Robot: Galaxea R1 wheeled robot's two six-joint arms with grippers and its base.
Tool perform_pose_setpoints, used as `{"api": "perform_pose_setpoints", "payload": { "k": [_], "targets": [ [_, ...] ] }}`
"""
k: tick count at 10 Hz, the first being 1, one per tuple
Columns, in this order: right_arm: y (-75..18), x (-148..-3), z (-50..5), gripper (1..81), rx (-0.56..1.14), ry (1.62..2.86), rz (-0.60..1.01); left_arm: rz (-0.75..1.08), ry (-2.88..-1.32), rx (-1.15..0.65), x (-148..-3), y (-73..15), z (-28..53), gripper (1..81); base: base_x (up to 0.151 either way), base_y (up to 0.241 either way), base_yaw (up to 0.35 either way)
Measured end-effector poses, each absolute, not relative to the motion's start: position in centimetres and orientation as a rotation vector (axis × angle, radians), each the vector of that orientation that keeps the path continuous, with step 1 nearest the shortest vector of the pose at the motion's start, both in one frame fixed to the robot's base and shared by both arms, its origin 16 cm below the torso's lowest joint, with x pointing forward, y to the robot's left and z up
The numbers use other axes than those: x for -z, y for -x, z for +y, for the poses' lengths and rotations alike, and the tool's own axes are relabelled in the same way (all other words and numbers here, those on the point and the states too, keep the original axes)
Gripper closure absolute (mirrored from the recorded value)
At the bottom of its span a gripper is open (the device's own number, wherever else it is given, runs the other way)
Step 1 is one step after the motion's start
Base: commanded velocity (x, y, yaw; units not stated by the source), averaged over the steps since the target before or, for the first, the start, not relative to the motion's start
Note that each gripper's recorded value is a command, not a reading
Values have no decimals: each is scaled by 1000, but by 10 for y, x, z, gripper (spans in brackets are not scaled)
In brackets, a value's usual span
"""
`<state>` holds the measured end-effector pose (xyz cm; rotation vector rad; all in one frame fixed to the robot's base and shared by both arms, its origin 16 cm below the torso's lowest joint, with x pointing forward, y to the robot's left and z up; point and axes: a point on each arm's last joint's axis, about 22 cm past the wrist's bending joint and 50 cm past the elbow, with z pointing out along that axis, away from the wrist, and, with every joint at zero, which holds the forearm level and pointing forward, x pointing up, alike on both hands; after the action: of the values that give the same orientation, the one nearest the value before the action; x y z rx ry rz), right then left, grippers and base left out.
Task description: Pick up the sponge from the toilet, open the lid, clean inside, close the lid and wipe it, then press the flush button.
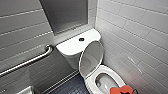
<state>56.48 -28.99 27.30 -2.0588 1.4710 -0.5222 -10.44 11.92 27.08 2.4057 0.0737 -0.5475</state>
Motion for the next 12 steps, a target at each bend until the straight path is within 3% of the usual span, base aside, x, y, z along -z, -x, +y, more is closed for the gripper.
{"api": "perform_pose_setpoints", "payload": {
  "k": [4,7,12],
  "targets": [
    [-505,-301,-307,811,540,1988,1530,57,-2401,543,-272,106,117,10,0,0,0],
    [-460,-316,-279,811,431,1975,1539,49,-2398,538,-273,106,115,10,0,0,0],
    [-487,-356,-236,811,458,2087,1303,48,-2393,534,-273,105,111,10,0,0,0]
  ]
}}
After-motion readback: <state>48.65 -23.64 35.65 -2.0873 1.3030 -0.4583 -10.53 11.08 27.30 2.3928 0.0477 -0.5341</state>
